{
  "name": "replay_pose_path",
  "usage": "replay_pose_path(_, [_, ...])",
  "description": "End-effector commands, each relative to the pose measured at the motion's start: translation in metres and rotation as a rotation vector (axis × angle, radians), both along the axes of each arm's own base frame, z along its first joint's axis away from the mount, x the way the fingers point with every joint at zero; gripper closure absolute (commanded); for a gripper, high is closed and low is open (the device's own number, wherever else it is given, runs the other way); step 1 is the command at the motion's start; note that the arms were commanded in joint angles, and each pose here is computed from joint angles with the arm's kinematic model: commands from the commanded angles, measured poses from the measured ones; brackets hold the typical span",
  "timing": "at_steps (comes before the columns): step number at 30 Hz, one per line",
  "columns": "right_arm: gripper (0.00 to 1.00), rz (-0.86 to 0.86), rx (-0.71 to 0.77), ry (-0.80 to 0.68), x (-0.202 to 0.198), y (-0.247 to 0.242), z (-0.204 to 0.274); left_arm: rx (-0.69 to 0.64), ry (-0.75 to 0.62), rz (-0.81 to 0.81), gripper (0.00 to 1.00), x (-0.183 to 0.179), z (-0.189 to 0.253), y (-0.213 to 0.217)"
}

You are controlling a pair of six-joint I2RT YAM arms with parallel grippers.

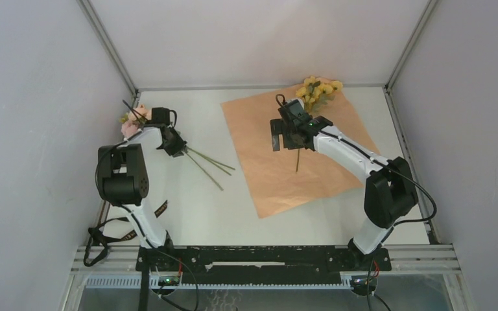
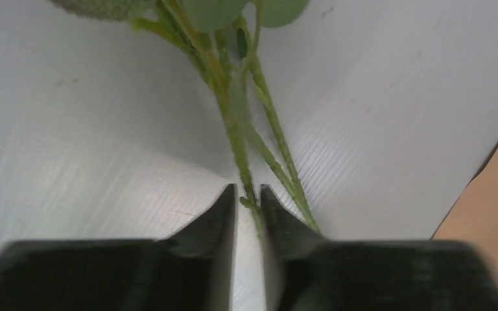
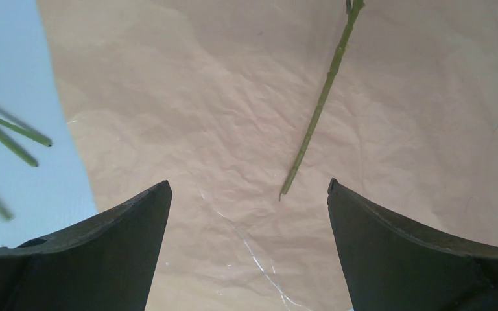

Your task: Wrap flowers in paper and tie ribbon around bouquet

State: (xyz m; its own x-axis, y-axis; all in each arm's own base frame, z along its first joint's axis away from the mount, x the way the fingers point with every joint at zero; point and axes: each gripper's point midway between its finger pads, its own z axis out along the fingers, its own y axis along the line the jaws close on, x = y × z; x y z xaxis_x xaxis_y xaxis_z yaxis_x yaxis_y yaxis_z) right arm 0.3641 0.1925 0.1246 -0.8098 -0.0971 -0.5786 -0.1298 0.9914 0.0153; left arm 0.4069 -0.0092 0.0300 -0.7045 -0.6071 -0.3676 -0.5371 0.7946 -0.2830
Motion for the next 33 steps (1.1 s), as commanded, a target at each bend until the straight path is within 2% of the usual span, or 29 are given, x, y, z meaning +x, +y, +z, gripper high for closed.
replay_pose_path(1, [0.0,-0.01,0.039,-0.087,0.002,0.004,0.021,-0.023,-0.026,-0.007,0.88,0.012,0.007,-0.002])
replay_pose_path(4, [0.0,0.019,0.058,-0.12,-0.007,0.014,0.037,-0.083,-0.039,-0.035,0.98,-0.006,0.02,-0.008])
replay_pose_path(8, [0.0,0.193,0.215,-0.194,-0.025,0.057,0.08,-0.124,-0.173,-0.037,1.0,-0.027,0.073,-0.006])
replay_pose_path(10, [0.0,0.351,0.337,-0.257,-0.045,0.093,0.111,-0.107,-0.328,-0.069,1.0,-0.032,0.124,-0.008])
replay_pose_path(13, [0.0,0.605,0.552,-0.301,-0.083,0.156,0.143,-0.137,-0.49,-0.148,1.0,-0.042,0.18,-0.023])
replay_pose_path(15, [0.0,0.735,0.719,-0.281,-0.108,0.197,0.16,-0.217,-0.5,-0.22,1.0,-0.052,0.197,-0.043])
replay_pose_path(18, [0.0,0.771,0.926,-0.282,-0.114,0.238,0.181,-0.302,-0.511,-0.283,1.0,-0.064,0.203,-0.069])
replay_pose_path(20, [0.0,0.768,0.995,-0.249,-0.111,0.256,0.178,-0.331,-0.509,-0.321,1.0,-0.07,0.202,-0.084])
replay_pose_path(28, [0.02,0.739,0.981,-0.105,-0.106,0.306,0.112,-0.426,-0.556,-0.413,1.0,-0.087,0.224,-0.117])
replay_pose_path(29, [0.06,0.74,0.989,-0.091,-0.108,0.309,0.109,-0.431,-0.552,-0.415,1.0,-0.089,0.221,-0.118])
replay_pose_path(30, [0.15,0.747,0.996,-0.073,-0.11,0.313,0.104,-0.432,-0.548,-0.415,1.0,-0.09,0.219,-0.119])
replay_pose_path(31, [0.33,0.753,1.004,-0.051,-0.111,0.315,0.102,-0.434,-0.542,-0.412,1.0,-0.091,0.215,-0.119])
replay_pose_path(32, [0.6,0.756,1.008,-0.029,-0.112,0.317,0.098,-0.438,-0.538,-0.409,1.0,-0.092,0.212,-0.12])
replay_pose_path(33, [0.94,0.729,0.995,-0.015,-0.11,0.316,0.094,-0.439,-0.533,-0.402,1.0,-0.092,0.209,-0.12])
